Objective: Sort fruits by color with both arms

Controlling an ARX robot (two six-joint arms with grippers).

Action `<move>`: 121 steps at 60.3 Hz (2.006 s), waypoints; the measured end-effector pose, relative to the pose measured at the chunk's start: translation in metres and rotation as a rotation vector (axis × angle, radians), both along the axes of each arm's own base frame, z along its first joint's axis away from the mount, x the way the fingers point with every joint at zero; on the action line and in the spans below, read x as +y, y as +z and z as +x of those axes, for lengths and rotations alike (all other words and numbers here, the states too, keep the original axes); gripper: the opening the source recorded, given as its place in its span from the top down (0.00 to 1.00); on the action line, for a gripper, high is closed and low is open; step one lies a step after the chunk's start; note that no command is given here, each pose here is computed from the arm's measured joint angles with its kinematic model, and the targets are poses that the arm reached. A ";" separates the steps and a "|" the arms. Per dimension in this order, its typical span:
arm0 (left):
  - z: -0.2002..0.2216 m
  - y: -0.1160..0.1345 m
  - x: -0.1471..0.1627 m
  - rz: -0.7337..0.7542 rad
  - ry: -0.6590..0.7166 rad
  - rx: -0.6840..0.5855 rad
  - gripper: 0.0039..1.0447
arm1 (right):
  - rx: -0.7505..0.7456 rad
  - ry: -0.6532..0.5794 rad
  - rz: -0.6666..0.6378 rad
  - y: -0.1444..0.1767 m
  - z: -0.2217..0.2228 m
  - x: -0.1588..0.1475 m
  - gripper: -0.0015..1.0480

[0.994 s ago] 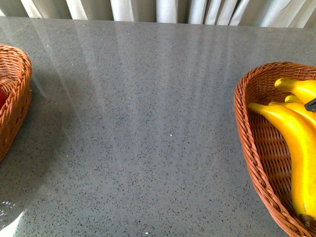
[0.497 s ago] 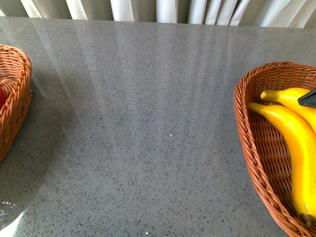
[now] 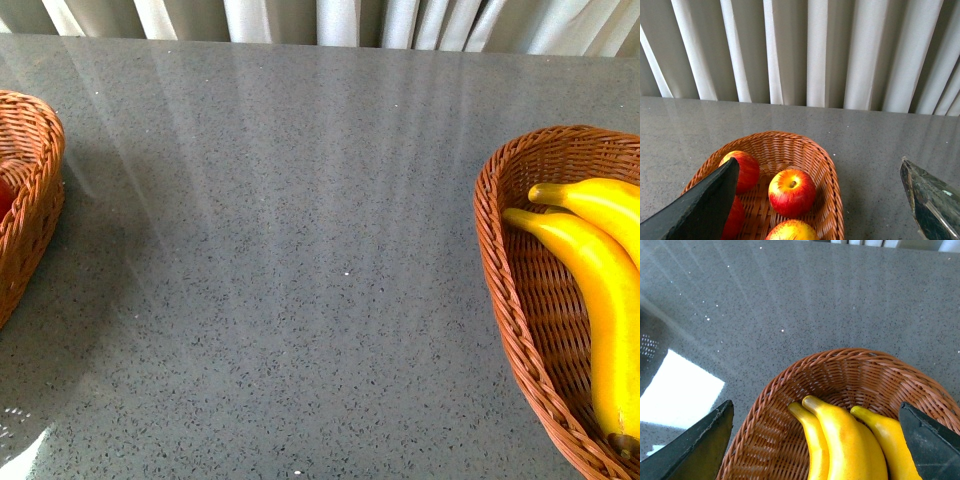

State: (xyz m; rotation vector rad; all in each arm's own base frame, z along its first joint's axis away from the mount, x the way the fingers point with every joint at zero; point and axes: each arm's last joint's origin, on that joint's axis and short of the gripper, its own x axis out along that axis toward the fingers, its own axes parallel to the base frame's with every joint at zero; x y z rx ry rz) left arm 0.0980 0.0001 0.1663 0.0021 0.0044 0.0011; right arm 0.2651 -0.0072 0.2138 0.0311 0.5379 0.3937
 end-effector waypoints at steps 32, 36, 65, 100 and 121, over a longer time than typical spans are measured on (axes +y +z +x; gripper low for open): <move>0.000 0.000 0.000 0.000 0.000 0.000 0.09 | -0.530 -0.393 -0.046 -0.027 -0.061 0.006 0.79; 0.000 0.000 0.000 0.000 0.000 0.000 0.09 | -0.523 -0.393 -0.047 -0.031 -0.069 0.007 0.89; 0.000 0.000 0.000 0.000 0.000 0.000 0.09 | -0.539 -0.395 -0.039 -0.048 -0.112 0.007 0.98; 0.000 0.000 0.000 0.000 0.000 0.000 0.09 | -0.555 -0.395 -0.035 -0.042 -0.141 0.007 0.98; 0.000 0.000 0.000 0.000 0.000 0.000 0.09 | -0.558 -0.395 -0.034 -0.041 -0.150 0.007 0.98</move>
